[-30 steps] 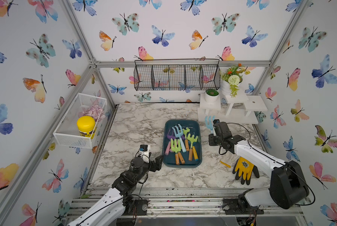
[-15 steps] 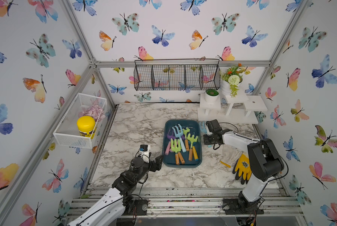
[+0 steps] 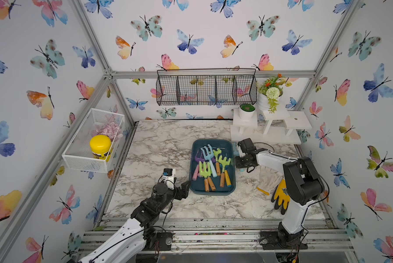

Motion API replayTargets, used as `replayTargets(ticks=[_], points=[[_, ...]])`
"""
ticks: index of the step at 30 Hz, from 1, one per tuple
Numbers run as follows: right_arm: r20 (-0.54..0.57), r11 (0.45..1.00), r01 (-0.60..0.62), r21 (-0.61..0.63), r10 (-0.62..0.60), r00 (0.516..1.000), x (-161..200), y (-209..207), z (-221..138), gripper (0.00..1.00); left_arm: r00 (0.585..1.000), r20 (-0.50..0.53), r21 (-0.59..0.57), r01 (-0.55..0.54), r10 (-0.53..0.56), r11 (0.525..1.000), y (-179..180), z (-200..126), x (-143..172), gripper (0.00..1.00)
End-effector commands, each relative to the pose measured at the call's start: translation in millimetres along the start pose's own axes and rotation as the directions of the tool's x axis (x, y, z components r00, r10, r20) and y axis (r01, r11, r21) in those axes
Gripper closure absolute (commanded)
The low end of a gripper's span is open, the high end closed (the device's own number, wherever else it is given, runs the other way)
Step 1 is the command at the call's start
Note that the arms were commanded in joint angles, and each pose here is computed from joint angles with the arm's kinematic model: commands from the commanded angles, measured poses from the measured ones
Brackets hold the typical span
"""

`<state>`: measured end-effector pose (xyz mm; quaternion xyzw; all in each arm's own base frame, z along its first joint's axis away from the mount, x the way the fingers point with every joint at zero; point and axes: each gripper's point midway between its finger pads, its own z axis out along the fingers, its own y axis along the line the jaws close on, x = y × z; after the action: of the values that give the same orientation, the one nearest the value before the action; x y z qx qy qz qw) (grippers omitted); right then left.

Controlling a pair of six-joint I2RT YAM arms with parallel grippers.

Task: Take the hand rake out of the storage box
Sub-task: Adjust the storage box at the center of the board.

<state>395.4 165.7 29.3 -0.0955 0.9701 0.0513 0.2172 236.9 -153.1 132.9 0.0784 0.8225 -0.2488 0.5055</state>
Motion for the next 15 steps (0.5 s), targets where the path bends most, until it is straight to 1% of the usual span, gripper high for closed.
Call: replayTargets(ticks=[1,3,7,15], points=[[-0.047,0.999,-0.022,-0.032,0.020,0.999,9,4,8,0.74,1.000,0.004,-0.003,-0.003,0.003,1.000,2,1,1,0.10],[-0.048,0.999,-0.021,-0.044,0.018,0.999,9,6,9,0.74,1.000,0.002,-0.003,-0.003,0.003,1.000,2,1,2,0.11],[-0.024,0.993,-0.014,-0.114,0.012,1.000,5,18,3,0.74,1.000,0.003,-0.003,-0.003,0.003,1.000,2,1,1,0.11],[-0.024,0.987,0.031,-0.159,-0.035,0.999,2,37,3,0.74,1.000,0.002,-0.004,-0.003,0.003,1.000,2,1,2,0.11]])
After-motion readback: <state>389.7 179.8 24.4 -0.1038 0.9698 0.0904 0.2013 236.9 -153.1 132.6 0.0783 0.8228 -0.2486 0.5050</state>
